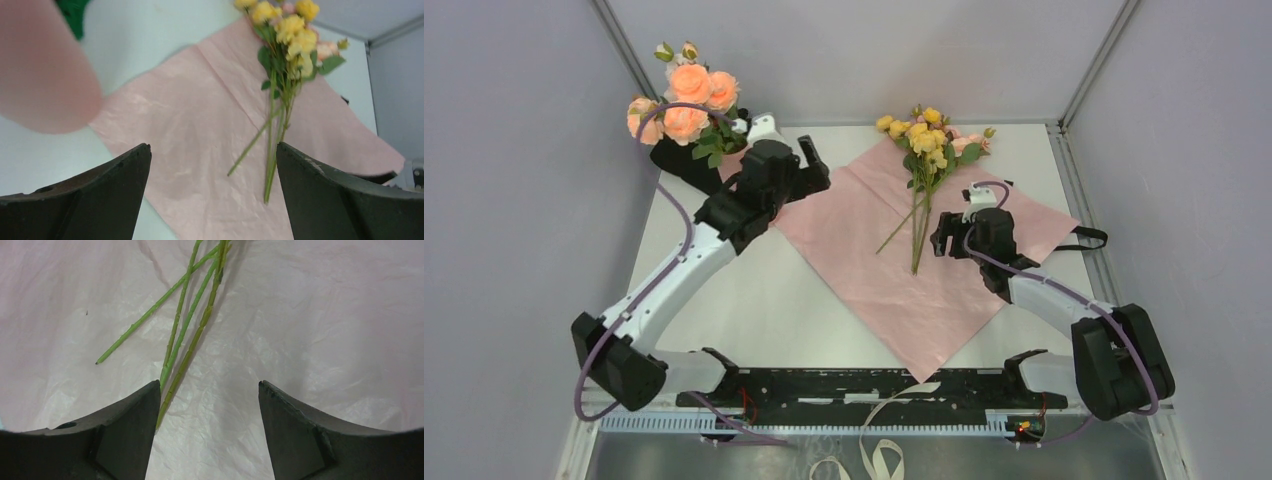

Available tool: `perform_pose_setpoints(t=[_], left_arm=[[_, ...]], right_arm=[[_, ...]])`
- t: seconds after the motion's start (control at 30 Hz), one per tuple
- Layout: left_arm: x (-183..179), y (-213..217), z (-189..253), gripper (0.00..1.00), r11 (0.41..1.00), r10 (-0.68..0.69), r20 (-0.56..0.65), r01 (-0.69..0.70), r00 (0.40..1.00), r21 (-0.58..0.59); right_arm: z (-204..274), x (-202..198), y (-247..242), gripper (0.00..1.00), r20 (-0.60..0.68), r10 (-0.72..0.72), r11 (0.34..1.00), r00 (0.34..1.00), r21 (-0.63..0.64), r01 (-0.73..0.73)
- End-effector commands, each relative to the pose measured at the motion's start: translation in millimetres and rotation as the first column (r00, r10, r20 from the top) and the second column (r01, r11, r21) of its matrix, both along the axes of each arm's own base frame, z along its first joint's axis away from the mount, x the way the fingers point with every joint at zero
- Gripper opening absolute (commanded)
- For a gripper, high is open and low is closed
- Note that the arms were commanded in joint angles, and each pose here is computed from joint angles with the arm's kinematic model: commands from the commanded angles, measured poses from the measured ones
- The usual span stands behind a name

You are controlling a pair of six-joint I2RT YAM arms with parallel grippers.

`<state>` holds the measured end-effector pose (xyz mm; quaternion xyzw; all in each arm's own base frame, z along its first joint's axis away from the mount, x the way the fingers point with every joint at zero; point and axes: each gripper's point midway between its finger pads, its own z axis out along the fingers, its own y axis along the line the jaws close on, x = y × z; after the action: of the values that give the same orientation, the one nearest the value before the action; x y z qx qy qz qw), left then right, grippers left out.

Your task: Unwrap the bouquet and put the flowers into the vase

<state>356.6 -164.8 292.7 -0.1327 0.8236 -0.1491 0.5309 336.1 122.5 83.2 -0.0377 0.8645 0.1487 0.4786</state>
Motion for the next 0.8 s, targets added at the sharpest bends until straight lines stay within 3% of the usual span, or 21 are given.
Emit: perform_pose_setpoints(t=[0.0, 0.13, 0.37, 0.63, 0.77], left_arm=[[10, -72, -29, 1.00, 0.971, -0.239, -0.093, 0.234, 0.967, -0.055], [27, -133, -72, 0.98, 0.898, -0.440, -0.201, 0.428, 0.875, -0.101], [74, -197, -142, 0.94, 0.817, -0.563, -0.313, 0.572, 0.765, -0.073], [71, -228, -176, 0.92, 0.662, -0.708, -0.327, 0.750, 0.625, -0.001], [71, -225, -186, 0.88, 0.649, -0.700, -0.361, 0.760, 0.617, 0.040]], right_arm=[[46, 19, -11, 0.78, 0.127, -0.085, 0.996, 0.988, 0.001, 0.086], [68, 15, -30, 0.78, 0.186, -0.161, 0.986, 0.969, -0.020, 0.167], [77, 8, -43, 0.78, 0.205, -0.191, 0.978, 0.960, -0.048, 0.205], [65, -1, -47, 0.78, 0.189, -0.202, 0.975, 0.961, -0.051, 0.215], [59, -4, -49, 0.78, 0.178, -0.203, 0.975, 0.963, -0.058, 0.216]])
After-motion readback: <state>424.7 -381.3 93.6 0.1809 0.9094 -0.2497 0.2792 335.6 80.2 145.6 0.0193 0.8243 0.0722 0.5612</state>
